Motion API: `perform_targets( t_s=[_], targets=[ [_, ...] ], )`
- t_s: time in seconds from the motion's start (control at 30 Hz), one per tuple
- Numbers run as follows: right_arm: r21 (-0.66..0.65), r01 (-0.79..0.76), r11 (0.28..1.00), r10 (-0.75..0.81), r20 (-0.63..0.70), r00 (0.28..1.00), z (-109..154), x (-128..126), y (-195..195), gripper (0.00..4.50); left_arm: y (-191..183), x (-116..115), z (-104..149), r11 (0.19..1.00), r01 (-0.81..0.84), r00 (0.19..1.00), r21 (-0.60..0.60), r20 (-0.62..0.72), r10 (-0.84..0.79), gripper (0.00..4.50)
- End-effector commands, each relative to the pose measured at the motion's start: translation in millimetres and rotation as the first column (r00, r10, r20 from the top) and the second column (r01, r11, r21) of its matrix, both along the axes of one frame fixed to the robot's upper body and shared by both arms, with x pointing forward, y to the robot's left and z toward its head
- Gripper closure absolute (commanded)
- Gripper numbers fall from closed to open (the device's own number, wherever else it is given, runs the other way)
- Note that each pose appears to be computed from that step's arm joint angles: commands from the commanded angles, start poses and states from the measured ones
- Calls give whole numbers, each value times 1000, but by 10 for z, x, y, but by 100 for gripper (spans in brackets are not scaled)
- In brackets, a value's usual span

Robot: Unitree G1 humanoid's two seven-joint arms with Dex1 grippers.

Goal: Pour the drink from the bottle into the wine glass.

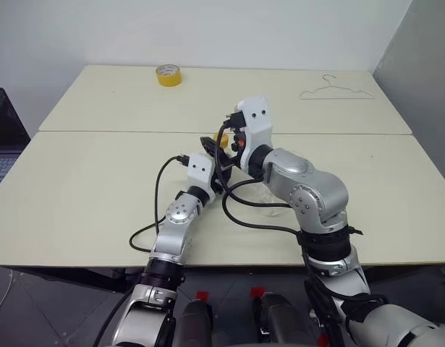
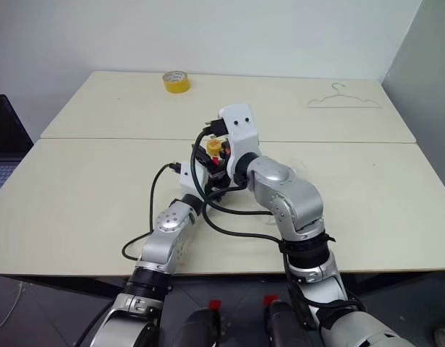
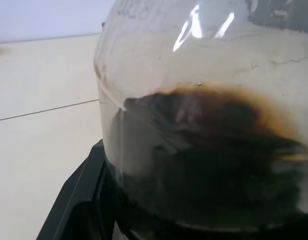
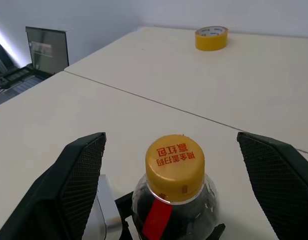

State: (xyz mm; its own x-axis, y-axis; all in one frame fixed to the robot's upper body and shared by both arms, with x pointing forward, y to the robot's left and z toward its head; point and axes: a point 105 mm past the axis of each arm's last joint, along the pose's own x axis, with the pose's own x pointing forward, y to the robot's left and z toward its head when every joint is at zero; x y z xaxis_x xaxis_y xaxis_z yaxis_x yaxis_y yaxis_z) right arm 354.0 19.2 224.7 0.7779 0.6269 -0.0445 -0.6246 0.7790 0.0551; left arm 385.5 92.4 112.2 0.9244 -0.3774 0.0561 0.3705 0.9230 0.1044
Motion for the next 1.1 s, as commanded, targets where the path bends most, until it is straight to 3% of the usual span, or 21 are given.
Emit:
perform_targets(
  t_s=[0.03,0.1,0.3,0.33,0.67,0.87,1.1],
  targets=[
    [20,8,1000,-9,55,998,143,-7,11,39,35,-14,-119,1000,-20,999,18,-38,20,172],
    [23,17,1000,-18,56,998,144,5,3,93,28,-16,-121,1000,-19,999,16,-38,20,172],
    [30,17,999,-19,61,998,155,10,2,312,13,-18,-133,1000,-13,999,14,-42,14,172],
    [31,16,999,-18,62,998,157,9,3,322,13,-17,-136,1000,-13,999,15,-43,14,172],
    [4,-85,996,84,104,991,181,-4,-3,322,-29,-44,-167,1000,28,998,8,-65,-27,172],
    [-127,-218,968,237,161,958,155,76,-140,322,-244,-204,-232,983,181,976,-27,-121,-183,172],
    [-275,-393,877,447,172,878,77,91,-233,322,-392,-388,-274,952,298,936,-66,-178,-305,172]
  ],
)
